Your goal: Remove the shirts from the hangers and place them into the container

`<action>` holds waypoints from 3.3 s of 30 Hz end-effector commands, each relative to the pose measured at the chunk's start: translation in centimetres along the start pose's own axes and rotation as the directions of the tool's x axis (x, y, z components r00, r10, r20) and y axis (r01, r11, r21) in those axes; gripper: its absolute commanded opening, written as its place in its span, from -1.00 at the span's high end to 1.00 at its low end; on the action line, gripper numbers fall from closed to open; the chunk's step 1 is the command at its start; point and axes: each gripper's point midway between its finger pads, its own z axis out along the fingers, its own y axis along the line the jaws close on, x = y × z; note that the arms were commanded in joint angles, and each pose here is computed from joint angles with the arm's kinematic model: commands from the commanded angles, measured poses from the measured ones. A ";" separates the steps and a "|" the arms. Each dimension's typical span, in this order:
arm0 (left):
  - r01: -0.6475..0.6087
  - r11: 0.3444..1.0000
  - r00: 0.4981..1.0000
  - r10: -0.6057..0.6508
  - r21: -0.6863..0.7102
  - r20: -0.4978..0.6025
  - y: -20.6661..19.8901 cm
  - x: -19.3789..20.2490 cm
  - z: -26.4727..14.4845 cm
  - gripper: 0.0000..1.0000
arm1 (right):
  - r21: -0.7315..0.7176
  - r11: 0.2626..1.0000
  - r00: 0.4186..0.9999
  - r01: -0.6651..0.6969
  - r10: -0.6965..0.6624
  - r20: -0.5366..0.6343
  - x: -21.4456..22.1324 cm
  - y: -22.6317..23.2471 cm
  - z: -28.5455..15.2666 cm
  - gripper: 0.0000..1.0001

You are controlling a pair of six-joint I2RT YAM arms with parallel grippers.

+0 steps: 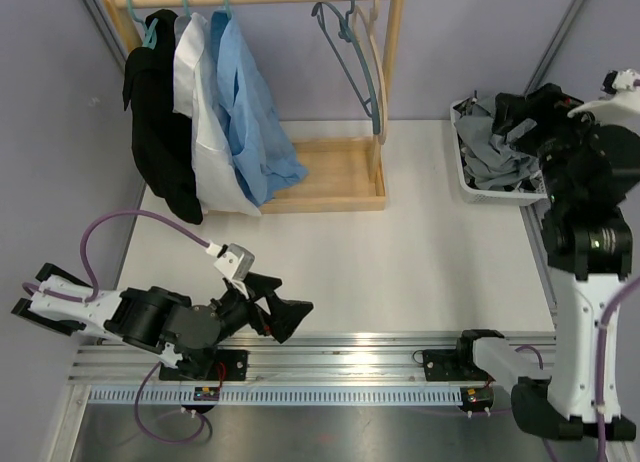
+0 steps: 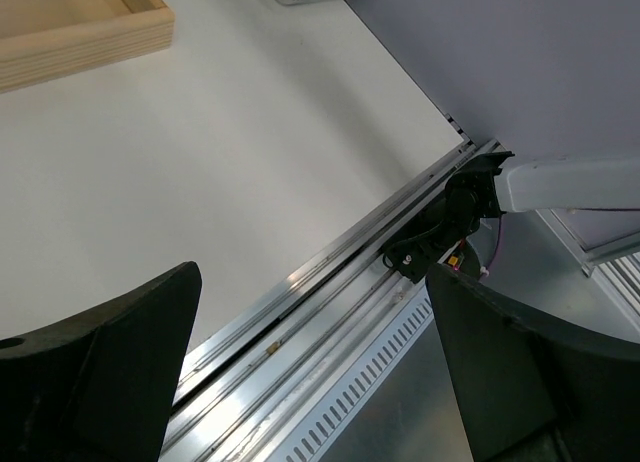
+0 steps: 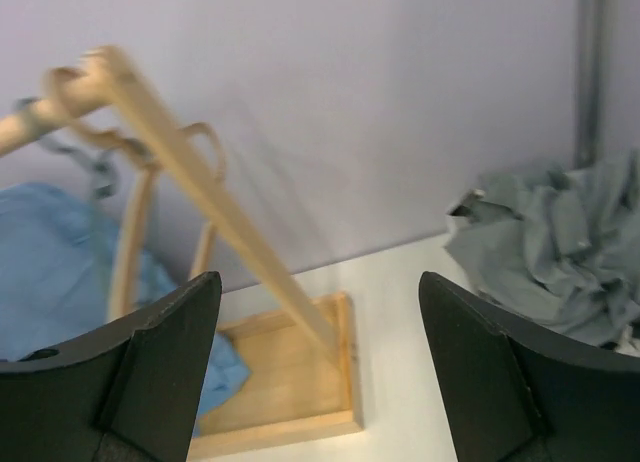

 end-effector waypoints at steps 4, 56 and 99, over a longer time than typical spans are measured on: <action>0.049 0.998 0.996 -0.052 0.036 0.078 -0.8 -3.6 -0.9 -0.98 | -0.509 0.861 0.997 -0.001 -0.039 -0.069 -0.9 9.1 -10.5 -0.74; -0.029 0.999 0.999 0.030 0.041 -0.037 -2.4 1.2 1.0 -0.98 | -0.706 0.698 0.976 0.120 -0.215 -0.046 15.9 40.7 3.6 -0.99; 0.069 0.994 0.996 -0.064 0.085 -0.061 -2.5 3.8 1.1 -0.98 | -0.588 0.780 0.977 0.212 -0.161 0.139 13.2 39.9 7.4 1.00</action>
